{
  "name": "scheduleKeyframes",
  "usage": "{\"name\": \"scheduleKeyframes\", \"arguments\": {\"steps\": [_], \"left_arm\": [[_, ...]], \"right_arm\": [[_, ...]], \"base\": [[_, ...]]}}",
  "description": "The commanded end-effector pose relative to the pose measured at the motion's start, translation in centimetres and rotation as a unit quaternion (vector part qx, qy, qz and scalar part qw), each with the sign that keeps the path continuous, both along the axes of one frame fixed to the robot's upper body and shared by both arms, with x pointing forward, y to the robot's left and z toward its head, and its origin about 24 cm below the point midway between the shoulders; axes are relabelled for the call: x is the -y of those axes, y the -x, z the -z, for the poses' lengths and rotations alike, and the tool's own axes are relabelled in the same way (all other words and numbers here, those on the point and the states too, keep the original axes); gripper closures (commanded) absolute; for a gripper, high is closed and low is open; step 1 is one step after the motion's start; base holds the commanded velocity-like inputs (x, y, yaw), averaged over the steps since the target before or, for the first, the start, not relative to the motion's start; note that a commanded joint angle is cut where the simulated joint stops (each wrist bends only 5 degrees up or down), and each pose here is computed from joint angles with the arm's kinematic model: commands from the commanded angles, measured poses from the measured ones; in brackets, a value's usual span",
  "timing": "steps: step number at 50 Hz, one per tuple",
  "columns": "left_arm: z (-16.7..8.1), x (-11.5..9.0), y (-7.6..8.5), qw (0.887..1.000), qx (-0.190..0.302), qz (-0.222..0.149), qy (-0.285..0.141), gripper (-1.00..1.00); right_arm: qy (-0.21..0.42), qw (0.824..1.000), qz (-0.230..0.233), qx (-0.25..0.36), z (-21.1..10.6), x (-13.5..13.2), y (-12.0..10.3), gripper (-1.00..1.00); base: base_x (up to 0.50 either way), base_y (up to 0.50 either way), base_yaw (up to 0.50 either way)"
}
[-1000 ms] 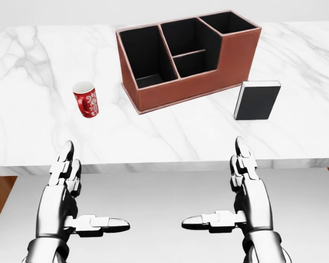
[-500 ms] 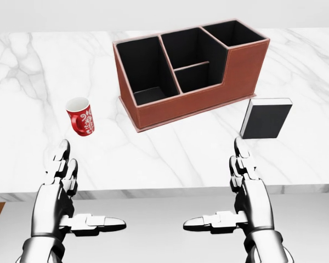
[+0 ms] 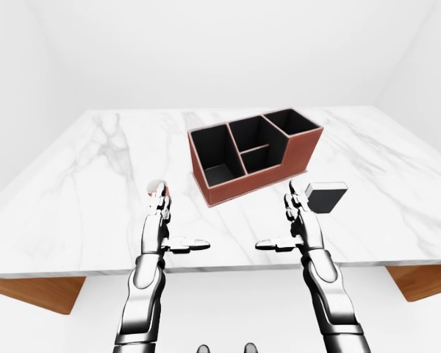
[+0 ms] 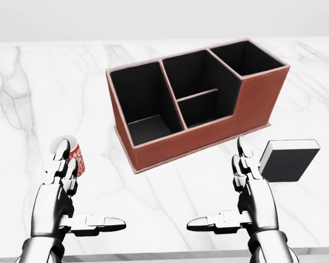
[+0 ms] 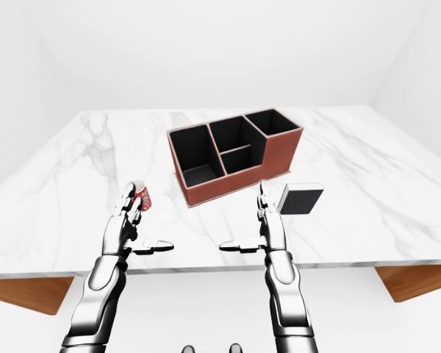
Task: Pick up the book and place it in the left compartment of the caddy.
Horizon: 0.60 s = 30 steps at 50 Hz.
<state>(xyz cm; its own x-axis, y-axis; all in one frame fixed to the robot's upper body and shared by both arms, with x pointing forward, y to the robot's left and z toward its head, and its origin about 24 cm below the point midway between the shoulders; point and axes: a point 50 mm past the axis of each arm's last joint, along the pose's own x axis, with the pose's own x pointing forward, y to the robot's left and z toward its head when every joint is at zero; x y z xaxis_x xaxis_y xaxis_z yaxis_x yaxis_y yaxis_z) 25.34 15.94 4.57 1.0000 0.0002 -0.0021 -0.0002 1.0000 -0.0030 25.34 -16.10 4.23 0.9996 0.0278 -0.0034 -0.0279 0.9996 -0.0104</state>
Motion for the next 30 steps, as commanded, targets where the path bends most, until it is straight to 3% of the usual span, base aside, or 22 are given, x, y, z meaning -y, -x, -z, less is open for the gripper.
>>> {"name": "scheduleKeyframes", "arguments": {"steps": [1,12,30], "left_arm": [[-0.08,-0.04,0.06,1.000,0.001,0.001,0.001,-1.00],[0.08,0.08,0.02,1.000,-0.001,0.003,-0.001,-1.00],[0.08,0.10,0.09,1.000,0.000,0.004,0.000,-1.00]], "right_arm": [[0.000,1.000,-0.001,0.001,-0.12,0.07,0.05,-1.00],[0.001,1.000,0.006,-0.004,0.16,0.15,-0.17,-1.00],[0.006,1.000,0.002,0.006,-0.05,0.31,-0.11,-1.00]], "base": [[0.50,0.00,0.00],[0.49,0.00,0.00],[0.00,0.00,0.00]]}}
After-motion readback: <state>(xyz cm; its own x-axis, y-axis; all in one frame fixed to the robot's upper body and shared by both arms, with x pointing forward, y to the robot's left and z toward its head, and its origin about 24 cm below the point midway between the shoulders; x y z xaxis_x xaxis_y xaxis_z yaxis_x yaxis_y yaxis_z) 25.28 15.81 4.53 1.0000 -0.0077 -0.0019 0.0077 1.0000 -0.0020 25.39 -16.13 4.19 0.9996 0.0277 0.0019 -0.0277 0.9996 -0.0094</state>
